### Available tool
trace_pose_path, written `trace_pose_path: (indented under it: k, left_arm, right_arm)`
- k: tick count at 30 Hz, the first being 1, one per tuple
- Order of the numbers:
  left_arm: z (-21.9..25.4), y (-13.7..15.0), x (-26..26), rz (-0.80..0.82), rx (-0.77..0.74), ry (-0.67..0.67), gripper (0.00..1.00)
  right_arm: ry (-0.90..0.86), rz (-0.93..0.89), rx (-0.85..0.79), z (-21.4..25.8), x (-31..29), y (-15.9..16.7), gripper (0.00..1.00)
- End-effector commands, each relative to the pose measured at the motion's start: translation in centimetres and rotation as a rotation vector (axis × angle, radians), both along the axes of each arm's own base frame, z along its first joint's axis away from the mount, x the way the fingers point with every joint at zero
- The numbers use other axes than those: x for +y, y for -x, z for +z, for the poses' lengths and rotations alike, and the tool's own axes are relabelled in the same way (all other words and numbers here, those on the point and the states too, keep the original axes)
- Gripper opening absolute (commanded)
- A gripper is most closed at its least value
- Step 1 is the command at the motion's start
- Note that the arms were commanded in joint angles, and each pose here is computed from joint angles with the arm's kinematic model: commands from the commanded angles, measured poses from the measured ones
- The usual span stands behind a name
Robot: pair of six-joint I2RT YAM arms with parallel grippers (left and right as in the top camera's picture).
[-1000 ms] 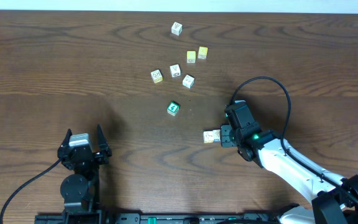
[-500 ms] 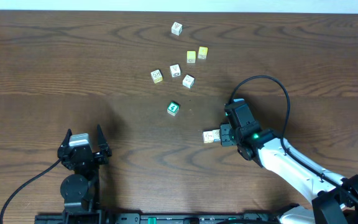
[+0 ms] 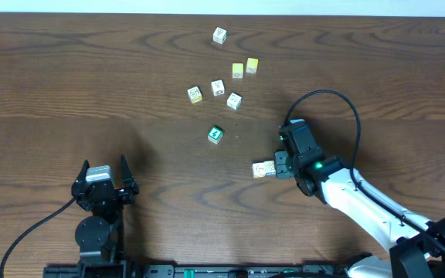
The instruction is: Lift 4 blocks
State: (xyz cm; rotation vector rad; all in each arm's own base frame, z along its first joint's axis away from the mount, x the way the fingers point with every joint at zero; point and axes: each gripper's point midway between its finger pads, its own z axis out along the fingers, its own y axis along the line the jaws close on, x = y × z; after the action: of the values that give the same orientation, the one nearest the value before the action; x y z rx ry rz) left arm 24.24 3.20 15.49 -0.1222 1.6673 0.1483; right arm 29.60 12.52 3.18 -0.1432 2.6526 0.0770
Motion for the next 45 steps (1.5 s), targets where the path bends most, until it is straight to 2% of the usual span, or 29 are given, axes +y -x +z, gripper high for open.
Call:
trace_pose_path:
  k: [1, 6, 12, 19, 45]
  left_arm:
    - [-1.8, 0.1, 0.3, 0.018, 0.053, 0.005, 0.76]
    - [-1.8, 0.1, 0.3, 0.018, 0.053, 0.005, 0.76]
    - [-1.8, 0.1, 0.3, 0.018, 0.053, 0.005, 0.76]
    - [-1.8, 0.1, 0.3, 0.018, 0.053, 0.005, 0.76]
    - [-1.8, 0.1, 0.3, 0.018, 0.053, 0.005, 0.76]
  right_arm:
    - [0.028, -0.059, -0.024, 0.8, -1.8, -1.4, 0.34]
    - [0.032, -0.102, -0.006, 0.8, -3.3, -1.6, 0.3]
    - [0.023, -0.094, 0.056, 0.2, -3.3, -0.4, 0.15]
    - [0.033, -0.083, 0.115, -0.4, -3.4, 1.0, 0.08]
    - [-0.051, 0.018, 0.161, -0.6, -0.4, 2.3, 0.06]
